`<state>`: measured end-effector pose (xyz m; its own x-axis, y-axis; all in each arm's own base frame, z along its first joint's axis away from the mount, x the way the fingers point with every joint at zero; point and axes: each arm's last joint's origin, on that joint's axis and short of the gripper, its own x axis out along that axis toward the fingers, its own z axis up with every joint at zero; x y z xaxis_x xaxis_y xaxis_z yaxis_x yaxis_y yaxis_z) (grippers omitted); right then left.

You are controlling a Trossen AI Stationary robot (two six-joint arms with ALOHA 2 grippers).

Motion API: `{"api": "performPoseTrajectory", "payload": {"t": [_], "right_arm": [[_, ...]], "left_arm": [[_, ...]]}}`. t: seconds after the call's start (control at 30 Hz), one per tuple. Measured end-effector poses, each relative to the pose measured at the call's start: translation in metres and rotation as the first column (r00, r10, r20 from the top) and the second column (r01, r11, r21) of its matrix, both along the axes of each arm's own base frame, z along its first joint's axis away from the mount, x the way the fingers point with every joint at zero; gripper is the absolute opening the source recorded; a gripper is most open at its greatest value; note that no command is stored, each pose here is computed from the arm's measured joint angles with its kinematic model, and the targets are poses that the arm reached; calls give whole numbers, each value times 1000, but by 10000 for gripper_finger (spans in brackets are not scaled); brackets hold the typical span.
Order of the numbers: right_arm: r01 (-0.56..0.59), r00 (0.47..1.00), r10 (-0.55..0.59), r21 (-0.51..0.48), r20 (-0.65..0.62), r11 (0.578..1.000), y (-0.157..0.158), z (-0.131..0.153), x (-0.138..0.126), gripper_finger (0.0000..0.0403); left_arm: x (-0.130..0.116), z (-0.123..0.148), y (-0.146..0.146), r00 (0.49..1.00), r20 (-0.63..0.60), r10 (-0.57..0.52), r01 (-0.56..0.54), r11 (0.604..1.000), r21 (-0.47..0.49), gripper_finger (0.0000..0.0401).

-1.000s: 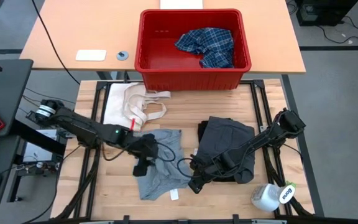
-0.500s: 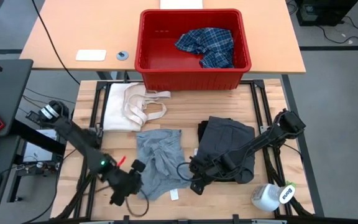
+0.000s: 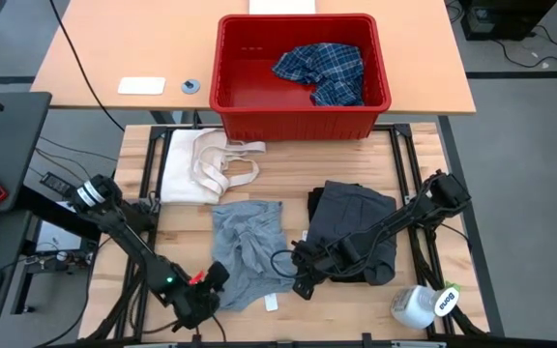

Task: Fold Laundry from Bin
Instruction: Fold the gray shirt

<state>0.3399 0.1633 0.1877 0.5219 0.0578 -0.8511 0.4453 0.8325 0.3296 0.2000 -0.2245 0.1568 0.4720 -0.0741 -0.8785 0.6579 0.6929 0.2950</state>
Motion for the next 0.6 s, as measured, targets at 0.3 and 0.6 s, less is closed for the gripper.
{"api": "performPoseTrajectory", "payload": {"t": [0.3, 0.6], "right_arm": [[55, 998, -56, 60, 17, 997, 2, 1, 2, 234], [-11, 999, 9, 74, 30, 997, 4, 3, 4, 234]], "left_arm": [[5, -23, -6, 999, -33, 42, -41, 999, 13, 172], [2, -8, -6, 992, -46, 113, -118, 986, -115, 13]]}}
